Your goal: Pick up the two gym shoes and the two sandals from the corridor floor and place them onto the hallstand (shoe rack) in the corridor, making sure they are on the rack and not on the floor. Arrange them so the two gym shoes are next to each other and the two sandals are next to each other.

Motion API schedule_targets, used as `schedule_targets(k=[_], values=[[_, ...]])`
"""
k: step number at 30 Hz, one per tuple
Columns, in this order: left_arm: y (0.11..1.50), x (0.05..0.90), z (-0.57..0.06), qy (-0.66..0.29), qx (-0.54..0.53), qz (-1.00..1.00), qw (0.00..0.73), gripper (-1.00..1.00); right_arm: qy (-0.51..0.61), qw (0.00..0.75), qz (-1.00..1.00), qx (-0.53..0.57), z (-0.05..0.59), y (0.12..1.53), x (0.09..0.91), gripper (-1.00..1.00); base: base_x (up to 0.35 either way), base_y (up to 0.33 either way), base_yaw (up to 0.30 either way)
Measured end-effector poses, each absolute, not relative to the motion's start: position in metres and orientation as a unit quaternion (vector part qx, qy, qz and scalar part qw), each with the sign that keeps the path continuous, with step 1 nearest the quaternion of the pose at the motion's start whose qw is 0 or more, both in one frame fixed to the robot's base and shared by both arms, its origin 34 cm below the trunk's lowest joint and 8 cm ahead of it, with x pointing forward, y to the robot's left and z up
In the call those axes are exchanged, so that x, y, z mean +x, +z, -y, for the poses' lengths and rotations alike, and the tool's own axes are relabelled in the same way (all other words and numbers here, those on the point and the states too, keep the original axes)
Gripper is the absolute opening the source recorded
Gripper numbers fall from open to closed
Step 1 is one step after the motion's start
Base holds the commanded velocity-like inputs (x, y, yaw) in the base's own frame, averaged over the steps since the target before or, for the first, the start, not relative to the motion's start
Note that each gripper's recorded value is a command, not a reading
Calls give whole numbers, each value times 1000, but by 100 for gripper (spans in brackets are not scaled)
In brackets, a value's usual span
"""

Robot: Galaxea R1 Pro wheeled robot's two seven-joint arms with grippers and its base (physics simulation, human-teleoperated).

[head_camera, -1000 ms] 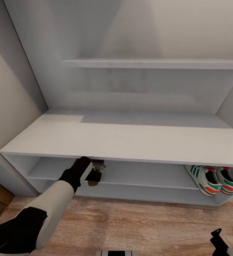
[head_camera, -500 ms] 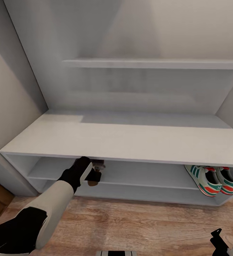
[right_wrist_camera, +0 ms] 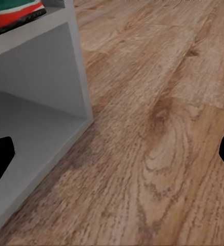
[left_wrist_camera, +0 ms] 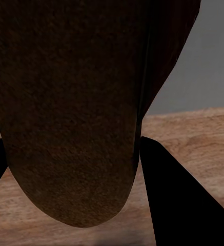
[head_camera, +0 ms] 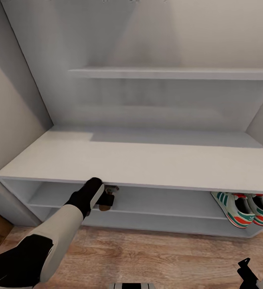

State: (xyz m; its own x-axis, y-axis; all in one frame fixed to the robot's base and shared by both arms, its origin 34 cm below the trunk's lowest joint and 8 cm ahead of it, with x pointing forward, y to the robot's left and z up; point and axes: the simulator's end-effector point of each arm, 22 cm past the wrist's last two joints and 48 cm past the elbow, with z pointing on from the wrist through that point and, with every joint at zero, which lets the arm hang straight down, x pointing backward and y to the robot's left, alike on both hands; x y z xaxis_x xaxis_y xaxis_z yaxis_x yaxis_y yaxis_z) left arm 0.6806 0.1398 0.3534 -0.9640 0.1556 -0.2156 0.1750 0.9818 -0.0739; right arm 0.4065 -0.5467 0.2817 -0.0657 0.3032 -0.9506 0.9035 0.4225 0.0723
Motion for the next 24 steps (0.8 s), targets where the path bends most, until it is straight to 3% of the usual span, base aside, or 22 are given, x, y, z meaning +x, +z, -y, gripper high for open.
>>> schedule_targets(k=[17, 18, 24], values=[[353, 677, -139, -48, 83, -990, 104, -100, -291, 515, -668, 451, 547, 283, 407, 100, 7, 0, 0], [354, 677, -139, -48, 83, -990, 104, 100, -291, 515, -668, 451, 547, 283, 407, 100, 0, 0, 0], [354, 677, -138, -50, 83, -990, 104, 100, -291, 515, -668, 452, 547, 283, 407, 100, 0, 0, 0]])
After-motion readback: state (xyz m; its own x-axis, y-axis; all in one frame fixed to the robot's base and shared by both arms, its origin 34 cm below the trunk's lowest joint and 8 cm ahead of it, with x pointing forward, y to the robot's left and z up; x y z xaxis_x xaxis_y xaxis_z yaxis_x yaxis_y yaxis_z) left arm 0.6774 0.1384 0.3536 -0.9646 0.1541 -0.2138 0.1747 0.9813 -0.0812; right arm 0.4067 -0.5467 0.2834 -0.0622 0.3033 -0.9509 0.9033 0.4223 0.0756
